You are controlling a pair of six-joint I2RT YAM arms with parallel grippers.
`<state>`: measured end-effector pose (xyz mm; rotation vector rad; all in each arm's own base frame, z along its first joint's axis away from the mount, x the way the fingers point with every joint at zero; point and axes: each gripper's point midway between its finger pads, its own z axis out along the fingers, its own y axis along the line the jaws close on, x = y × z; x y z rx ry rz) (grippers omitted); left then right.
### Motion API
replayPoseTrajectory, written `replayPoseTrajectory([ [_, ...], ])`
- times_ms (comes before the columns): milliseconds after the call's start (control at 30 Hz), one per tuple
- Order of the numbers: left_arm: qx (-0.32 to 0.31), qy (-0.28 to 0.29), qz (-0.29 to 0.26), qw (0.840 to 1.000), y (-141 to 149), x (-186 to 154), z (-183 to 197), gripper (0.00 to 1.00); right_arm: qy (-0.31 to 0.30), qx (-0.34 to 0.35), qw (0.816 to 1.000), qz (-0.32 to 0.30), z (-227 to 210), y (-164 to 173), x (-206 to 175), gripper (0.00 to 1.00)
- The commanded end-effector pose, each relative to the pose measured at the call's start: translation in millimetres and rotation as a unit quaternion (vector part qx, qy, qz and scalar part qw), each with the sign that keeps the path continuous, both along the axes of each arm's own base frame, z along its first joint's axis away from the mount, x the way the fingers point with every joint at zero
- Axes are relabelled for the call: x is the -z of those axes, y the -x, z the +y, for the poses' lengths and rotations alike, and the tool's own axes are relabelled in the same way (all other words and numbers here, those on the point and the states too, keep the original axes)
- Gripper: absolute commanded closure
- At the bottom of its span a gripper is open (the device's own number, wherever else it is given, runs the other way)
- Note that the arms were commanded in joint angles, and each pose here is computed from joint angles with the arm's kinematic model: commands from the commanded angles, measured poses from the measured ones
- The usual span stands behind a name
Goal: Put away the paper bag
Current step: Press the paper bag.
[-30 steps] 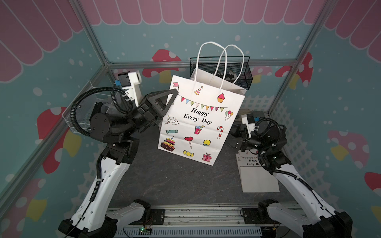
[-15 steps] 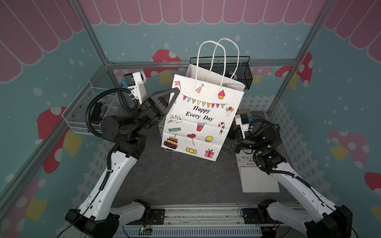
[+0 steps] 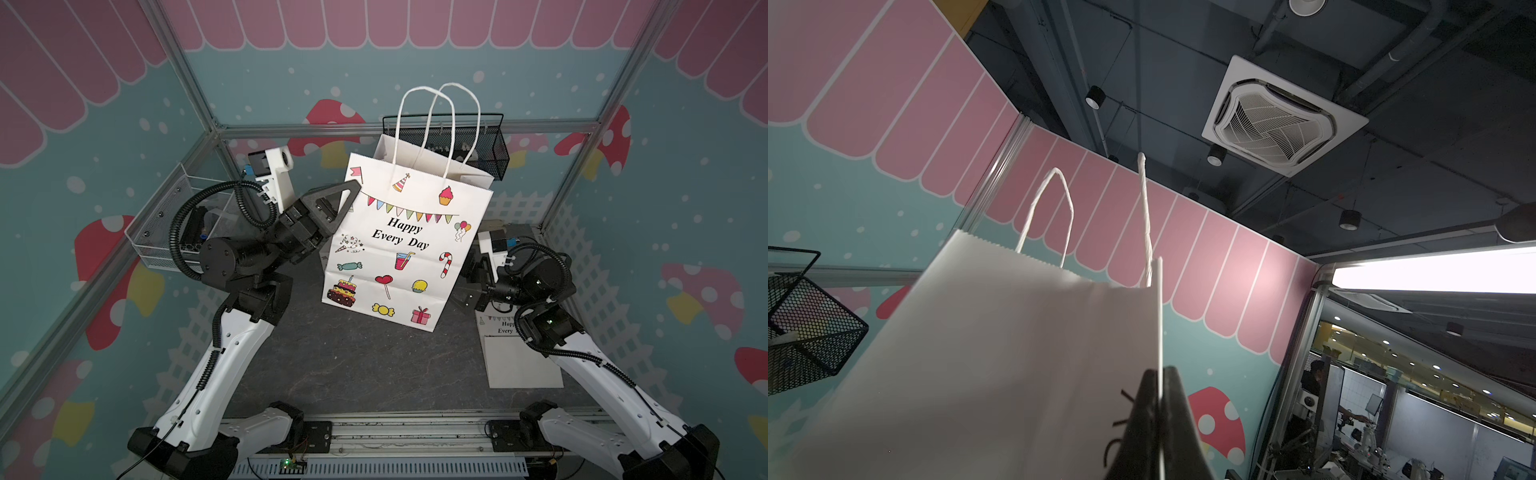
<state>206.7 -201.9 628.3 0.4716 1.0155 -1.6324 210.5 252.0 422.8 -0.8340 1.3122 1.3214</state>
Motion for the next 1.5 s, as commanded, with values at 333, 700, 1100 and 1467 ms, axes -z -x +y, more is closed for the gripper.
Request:
replayPoseTrajectory([
  [333,-0.004,-0.001,-0.025,1.000,29.3,-29.8,11.2,1.00,0.125,0.064,0.989,-0.039,-20.4,9.1,31.0,0.01],
  [700,0.024,0.009,-0.008,1.000,25.7,-25.9,8.6,1.00,0.092,0.096,0.991,0.000,-17.6,-22.0,27.5,0.01],
  [1100,0.063,0.023,0.021,0.998,10.0,-12.4,0.7,1.00,0.021,0.068,0.997,0.019,0.9,-32.1,7.7,0.02],
  [1467,0.083,0.036,0.014,0.996,16.3,-19.6,-1.2,1.00,0.031,0.039,0.999,0.018,24.7,-29.2,14.1,0.02],
])
